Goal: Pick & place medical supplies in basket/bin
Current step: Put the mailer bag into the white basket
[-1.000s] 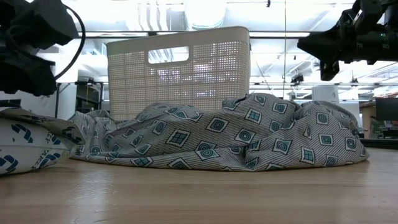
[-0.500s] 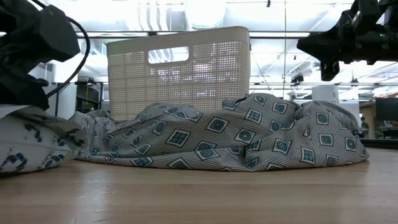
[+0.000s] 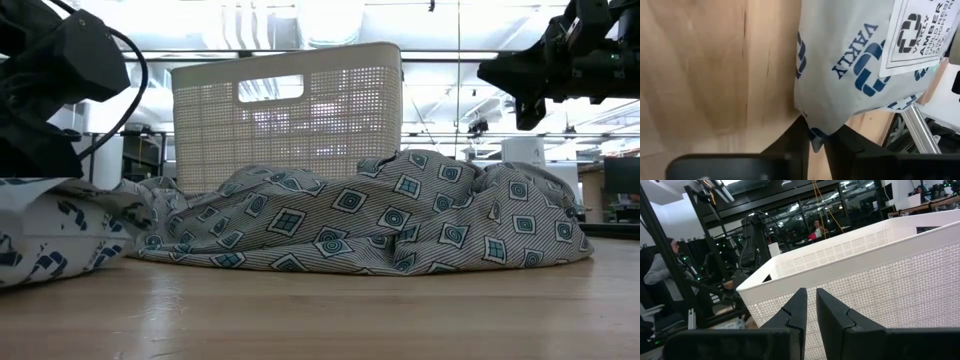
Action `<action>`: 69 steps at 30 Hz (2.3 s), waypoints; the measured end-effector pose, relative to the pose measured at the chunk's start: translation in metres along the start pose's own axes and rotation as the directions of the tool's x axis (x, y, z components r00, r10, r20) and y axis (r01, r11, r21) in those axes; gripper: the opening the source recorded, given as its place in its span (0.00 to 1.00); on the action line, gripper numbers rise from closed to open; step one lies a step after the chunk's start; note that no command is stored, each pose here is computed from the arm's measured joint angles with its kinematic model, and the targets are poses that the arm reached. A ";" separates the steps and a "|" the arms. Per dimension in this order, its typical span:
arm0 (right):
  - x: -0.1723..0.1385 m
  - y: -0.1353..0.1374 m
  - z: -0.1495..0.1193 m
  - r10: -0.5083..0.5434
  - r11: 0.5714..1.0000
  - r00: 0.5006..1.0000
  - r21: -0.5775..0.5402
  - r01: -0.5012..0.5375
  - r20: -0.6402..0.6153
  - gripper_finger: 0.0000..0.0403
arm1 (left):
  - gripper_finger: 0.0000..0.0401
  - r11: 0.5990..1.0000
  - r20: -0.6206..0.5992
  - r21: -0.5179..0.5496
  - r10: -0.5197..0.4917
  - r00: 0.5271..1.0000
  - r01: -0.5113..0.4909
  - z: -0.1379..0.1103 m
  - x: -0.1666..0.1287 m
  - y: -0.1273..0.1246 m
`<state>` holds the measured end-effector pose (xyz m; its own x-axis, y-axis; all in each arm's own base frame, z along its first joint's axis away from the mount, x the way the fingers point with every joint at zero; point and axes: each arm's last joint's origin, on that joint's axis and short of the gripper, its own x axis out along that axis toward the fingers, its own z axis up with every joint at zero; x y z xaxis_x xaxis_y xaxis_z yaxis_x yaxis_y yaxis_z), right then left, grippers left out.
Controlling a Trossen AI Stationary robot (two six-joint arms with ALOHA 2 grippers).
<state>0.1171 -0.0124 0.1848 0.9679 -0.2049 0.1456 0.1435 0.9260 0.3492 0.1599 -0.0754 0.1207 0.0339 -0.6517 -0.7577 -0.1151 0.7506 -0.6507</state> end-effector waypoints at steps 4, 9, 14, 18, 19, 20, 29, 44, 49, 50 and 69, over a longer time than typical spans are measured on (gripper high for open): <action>0.000 0.000 0.000 0.000 1.000 1.000 0.000 0.000 0.000 0.08 | 0.06 0.999 -0.024 -0.001 -0.036 0.999 0.036 -0.001 0.000 -0.001; 0.000 0.000 0.000 0.001 1.000 1.000 0.000 -0.001 0.000 0.08 | 0.16 0.998 -0.036 0.000 -0.060 0.998 0.060 -0.003 -0.002 -0.002; 0.000 0.000 0.000 0.001 1.000 1.000 0.000 -0.001 0.000 0.08 | 0.34 0.998 -0.041 -0.003 -0.061 0.997 0.061 -0.007 -0.007 -0.004; 0.000 0.000 0.000 0.002 1.000 1.000 0.000 -0.002 0.000 0.08 | 0.47 0.998 -0.061 -0.025 -0.062 0.996 0.060 -0.014 -0.012 -0.005; 0.000 0.000 0.000 0.002 1.000 1.000 0.000 -0.002 0.000 0.08 | 0.49 0.998 -0.061 -0.030 -0.063 0.996 0.062 -0.015 -0.014 -0.005; 0.000 0.000 0.000 0.002 1.000 1.000 0.000 -0.002 0.000 0.08 | 0.51 0.997 -0.053 -0.031 -0.068 0.996 0.066 -0.016 -0.015 -0.006; 0.000 0.000 0.000 0.001 1.000 1.000 0.000 -0.001 -0.001 0.08 | 0.58 0.995 0.189 0.039 -0.098 0.977 0.092 -0.006 -0.031 -0.022; 0.000 0.000 0.000 -0.002 1.000 1.000 0.000 0.002 0.000 0.08 | 0.57 1.000 0.229 -0.001 -0.030 0.973 0.031 0.016 -0.008 -0.014; 0.000 0.000 0.000 -0.004 1.000 1.000 0.000 0.004 0.001 0.08 | 0.52 0.999 0.181 -0.033 -0.013 0.983 0.019 0.020 0.002 -0.008; 0.000 0.000 0.000 -0.004 1.000 1.000 0.000 0.004 0.001 0.08 | 0.49 0.999 0.176 -0.038 -0.008 0.984 0.015 0.021 0.003 -0.007; 0.000 -0.001 0.000 -0.025 1.000 1.000 -0.003 0.025 0.008 0.08 | 0.15 0.995 0.165 0.079 -0.070 0.984 0.058 0.025 0.008 -0.008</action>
<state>0.1170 -0.0132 0.1847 0.9624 -0.2306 0.1439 0.1685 0.9215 0.3499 0.1861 -0.0836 0.1184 0.2050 -0.6759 -0.7079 -0.0336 0.7179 -0.6953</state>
